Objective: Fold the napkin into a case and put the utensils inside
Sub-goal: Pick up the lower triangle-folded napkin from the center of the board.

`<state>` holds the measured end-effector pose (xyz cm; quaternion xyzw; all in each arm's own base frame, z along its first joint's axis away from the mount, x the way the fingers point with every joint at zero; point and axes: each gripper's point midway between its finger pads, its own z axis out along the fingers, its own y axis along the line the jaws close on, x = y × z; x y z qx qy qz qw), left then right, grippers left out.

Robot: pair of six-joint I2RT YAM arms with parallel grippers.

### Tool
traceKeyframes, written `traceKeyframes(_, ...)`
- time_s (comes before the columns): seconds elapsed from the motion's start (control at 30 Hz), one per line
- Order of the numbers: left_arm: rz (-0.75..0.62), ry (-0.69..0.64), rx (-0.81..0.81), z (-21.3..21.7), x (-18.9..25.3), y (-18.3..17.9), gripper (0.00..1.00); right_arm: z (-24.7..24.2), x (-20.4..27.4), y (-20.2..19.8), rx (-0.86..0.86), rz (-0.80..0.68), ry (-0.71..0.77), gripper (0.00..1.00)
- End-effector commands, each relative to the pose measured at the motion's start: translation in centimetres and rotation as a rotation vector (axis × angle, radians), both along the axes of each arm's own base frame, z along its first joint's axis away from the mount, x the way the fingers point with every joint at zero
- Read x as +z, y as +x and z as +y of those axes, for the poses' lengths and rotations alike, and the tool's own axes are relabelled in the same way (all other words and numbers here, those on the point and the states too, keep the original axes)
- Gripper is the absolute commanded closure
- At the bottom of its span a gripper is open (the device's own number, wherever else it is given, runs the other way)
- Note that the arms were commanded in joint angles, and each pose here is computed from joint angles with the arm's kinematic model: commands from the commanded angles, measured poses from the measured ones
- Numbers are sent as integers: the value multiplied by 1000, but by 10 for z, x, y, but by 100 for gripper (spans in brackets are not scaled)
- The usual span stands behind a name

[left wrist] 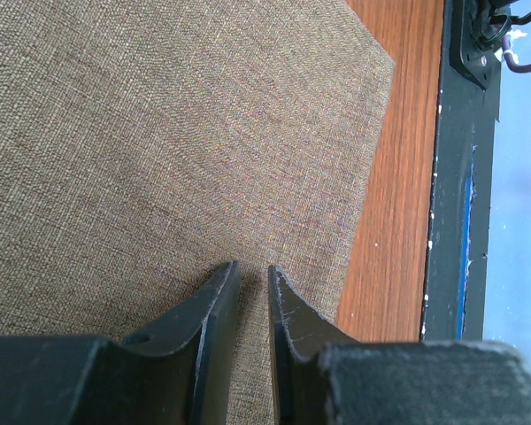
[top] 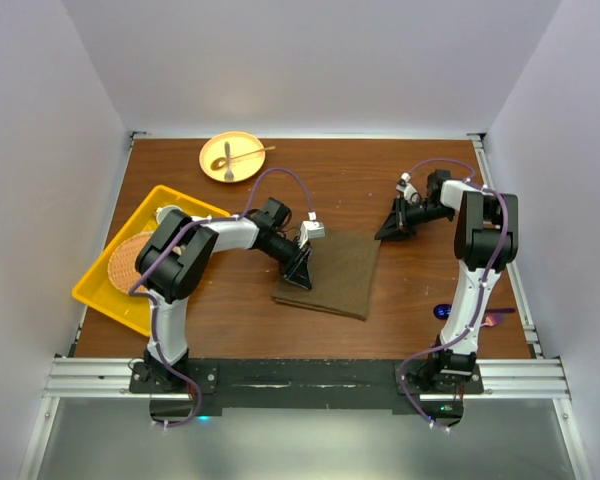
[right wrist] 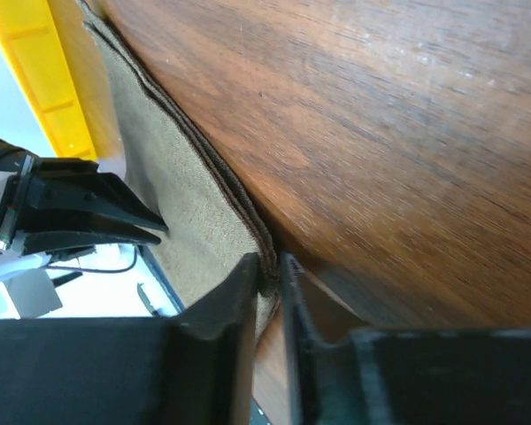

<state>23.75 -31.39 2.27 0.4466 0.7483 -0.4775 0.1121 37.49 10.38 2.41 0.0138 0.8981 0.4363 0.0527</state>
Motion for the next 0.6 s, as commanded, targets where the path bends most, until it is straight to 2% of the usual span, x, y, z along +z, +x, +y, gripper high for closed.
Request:
traceKeyframes(0.0, -9, 67, 2, 7, -22, 1, 75, 7, 31, 9, 48, -122, 38, 94)
traceKeyframes(0.07, -9, 68, 3, 6, -23, 1, 75, 12, 37, 8, 74, -151, 44, 100)
traceKeyframes(0.23, -40, 25, 15, 3, -11, 9, 73, 22, 40, 4, 157, -222, 14, 100)
traceKeyframes(0.3, -102, -34, 52, 2, 10, 17, 67, 23, 39, 3, 172, -232, 1, 100)
traceKeyframes(0.37, -221, -125, 107, -9, 46, 40, 63, 21, 40, 4, 176, -247, -13, 100)
traceKeyframes(0.4, -256, -130, 123, -12, 53, 45, 63, 21, 41, 4, 178, -252, -19, 100)
traceKeyframes(0.43, -347, -180, 119, -26, 69, 55, 62, 21, 42, 5, 179, -258, -19, 100)
traceKeyframes(0.57, -556, -212, 86, -62, 89, 68, 64, 22, 46, 5, 173, -258, -10, 100)
